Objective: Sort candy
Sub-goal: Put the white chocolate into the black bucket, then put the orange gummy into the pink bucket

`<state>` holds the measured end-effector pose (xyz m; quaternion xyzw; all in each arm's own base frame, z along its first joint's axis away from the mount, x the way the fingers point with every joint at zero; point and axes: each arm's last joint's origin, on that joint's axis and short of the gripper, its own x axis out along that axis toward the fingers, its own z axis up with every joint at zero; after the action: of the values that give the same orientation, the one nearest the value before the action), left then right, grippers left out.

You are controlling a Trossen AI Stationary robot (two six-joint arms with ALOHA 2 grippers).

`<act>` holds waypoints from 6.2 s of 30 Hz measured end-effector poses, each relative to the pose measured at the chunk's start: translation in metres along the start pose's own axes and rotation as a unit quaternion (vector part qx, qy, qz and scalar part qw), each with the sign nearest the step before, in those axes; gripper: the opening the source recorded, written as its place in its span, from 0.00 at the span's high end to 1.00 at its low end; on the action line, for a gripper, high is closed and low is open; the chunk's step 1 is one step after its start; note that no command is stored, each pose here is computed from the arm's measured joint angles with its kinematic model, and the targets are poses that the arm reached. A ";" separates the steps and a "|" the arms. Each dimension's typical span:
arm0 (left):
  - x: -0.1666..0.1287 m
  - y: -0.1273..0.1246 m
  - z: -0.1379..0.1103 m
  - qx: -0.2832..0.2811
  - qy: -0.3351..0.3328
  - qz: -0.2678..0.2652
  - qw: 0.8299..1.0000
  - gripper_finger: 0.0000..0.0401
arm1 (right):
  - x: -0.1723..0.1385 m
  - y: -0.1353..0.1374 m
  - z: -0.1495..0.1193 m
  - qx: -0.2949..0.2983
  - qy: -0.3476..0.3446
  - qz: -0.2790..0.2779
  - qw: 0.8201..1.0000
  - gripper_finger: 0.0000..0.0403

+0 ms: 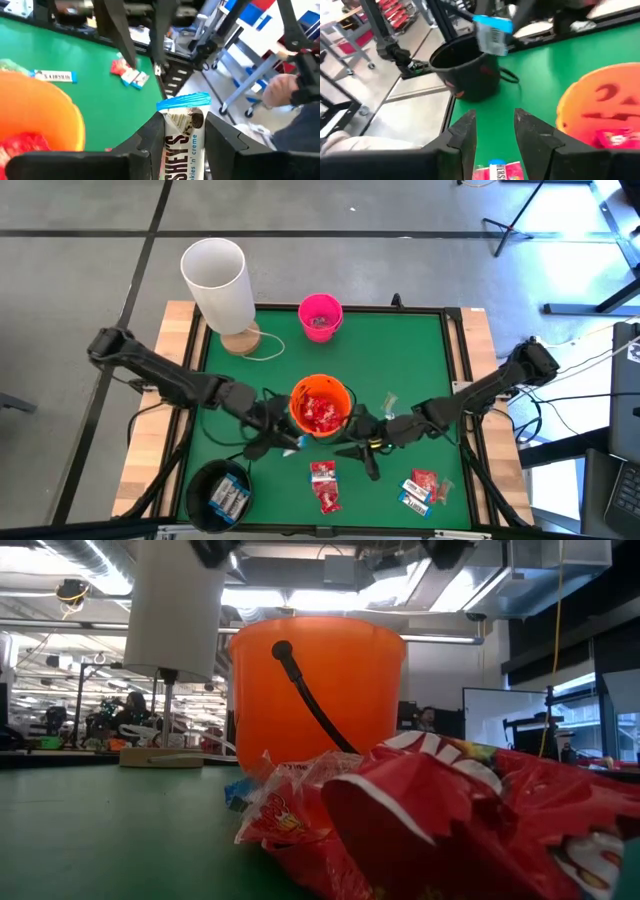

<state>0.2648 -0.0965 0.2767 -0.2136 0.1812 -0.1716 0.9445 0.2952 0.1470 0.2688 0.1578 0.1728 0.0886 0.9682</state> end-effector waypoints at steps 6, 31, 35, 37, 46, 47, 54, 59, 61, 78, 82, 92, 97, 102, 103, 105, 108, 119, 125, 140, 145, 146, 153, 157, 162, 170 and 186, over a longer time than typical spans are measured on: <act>-0.032 -0.035 -0.014 -0.053 0.048 0.005 0.997 0.75 | -0.011 0.005 0.004 -0.030 -0.015 -0.029 0.999 0.69; -0.077 -0.089 -0.084 -0.277 0.222 0.090 0.931 0.75 | -0.011 0.003 0.005 -0.080 -0.021 -0.050 0.995 0.69; -0.077 -0.090 -0.084 -0.275 0.216 0.093 0.932 0.71 | -0.011 0.003 0.004 -0.080 -0.021 -0.050 0.995 0.69; -0.077 -0.090 -0.084 -0.274 0.216 0.092 0.933 0.68 | -0.011 0.003 0.004 -0.080 -0.021 -0.050 0.995 0.69; -0.077 -0.090 -0.083 -0.266 0.210 0.091 0.936 0.54 | -0.011 0.003 0.004 -0.082 -0.019 -0.050 0.995 0.69; -0.077 -0.090 -0.083 -0.263 0.207 0.092 0.938 0.54 | -0.011 0.003 0.004 -0.083 -0.017 -0.051 0.995 0.69; -0.073 -0.089 -0.072 -0.224 0.162 0.065 0.959 0.54 | -0.021 -0.006 -0.003 -0.073 0.030 -0.112 0.991 0.69; -0.076 -0.084 -0.054 -0.163 0.106 0.046 0.980 0.54 | -0.041 -0.012 -0.003 -0.021 0.067 -0.150 0.986 0.69; -0.080 -0.080 -0.048 -0.127 0.084 0.053 0.987 0.54 | -0.048 -0.015 -0.005 0.006 0.086 -0.162 0.983 0.69; -0.067 -0.043 -0.017 0.146 -0.092 0.042 0.984 0.54 | -0.065 0.015 -0.069 0.156 0.362 -0.124 0.910 0.69; -0.062 -0.021 -0.028 0.138 -0.133 0.007 0.981 0.54 | -0.075 0.033 -0.081 0.188 0.366 -0.136 0.901 0.69; -0.062 0.000 -0.041 0.125 -0.174 0.015 0.977 0.54 | -0.070 0.053 -0.118 0.185 0.412 -0.151 0.879 0.69; -0.062 0.000 -0.041 0.135 -0.174 0.016 0.975 0.54 | -0.068 0.048 -0.133 0.177 0.472 -0.187 0.844 0.69; -0.062 0.000 -0.041 0.136 -0.175 0.018 0.975 0.54 | -0.076 0.046 -0.132 0.168 0.486 -0.214 0.831 0.69; -0.062 0.000 -0.041 0.136 -0.175 0.018 0.975 0.54 | -0.078 0.047 -0.131 0.164 0.489 -0.217 0.829 0.69; -0.062 0.000 -0.041 0.135 -0.175 0.020 0.975 0.54 | -0.083 0.048 -0.132 0.153 0.496 -0.223 0.825 0.69; -0.062 0.000 -0.041 0.135 -0.175 0.020 0.975 0.54 | -0.091 0.053 -0.137 0.144 0.504 -0.232 0.819 0.69; -0.062 0.000 -0.041 0.134 -0.176 0.021 0.975 0.54 | -0.101 0.062 -0.144 0.159 0.473 -0.259 0.827 0.69; -0.062 0.000 -0.041 0.124 -0.175 0.018 0.977 0.54 | -0.100 0.056 -0.148 0.172 0.456 -0.279 0.827 0.69; -0.062 -0.001 -0.041 0.124 -0.172 0.011 0.977 0.54 | -0.100 0.047 -0.163 0.200 0.463 -0.287 0.815 0.69; -0.062 -0.001 -0.041 0.125 -0.172 0.011 0.977 0.54 | -0.100 0.047 -0.163 0.200 0.463 -0.287 0.815 0.69; -0.062 -0.001 -0.041 0.125 -0.172 0.012 0.977 0.54 | -0.100 0.047 -0.163 0.200 0.463 -0.287 0.815 0.71; -0.062 -0.001 -0.042 0.125 -0.170 0.012 0.977 0.54 | -0.100 0.047 -0.163 0.202 0.467 -0.286 0.812 0.96; -0.062 -0.001 -0.042 0.125 -0.170 0.013 0.977 0.54 | -0.101 0.047 -0.164 0.208 0.469 -0.289 0.808 0.97; -0.062 0.000 -0.042 0.125 -0.170 0.016 0.977 0.54 | -0.102 0.047 -0.162 0.212 0.467 -0.288 0.809 0.99; -0.062 0.000 -0.042 0.125 -0.170 0.016 0.977 0.54 | -0.110 0.048 -0.144 0.221 0.429 -0.288 0.827 1.00; -0.062 0.000 -0.042 0.125 -0.171 0.020 0.977 0.54 | -0.103 0.062 -0.072 0.139 0.257 -0.304 0.907 1.00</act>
<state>0.1933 -0.0858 0.2583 -0.1166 -0.0019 -0.1344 0.9841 0.1668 0.2016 0.2566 0.2026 0.4661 -0.1971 0.8384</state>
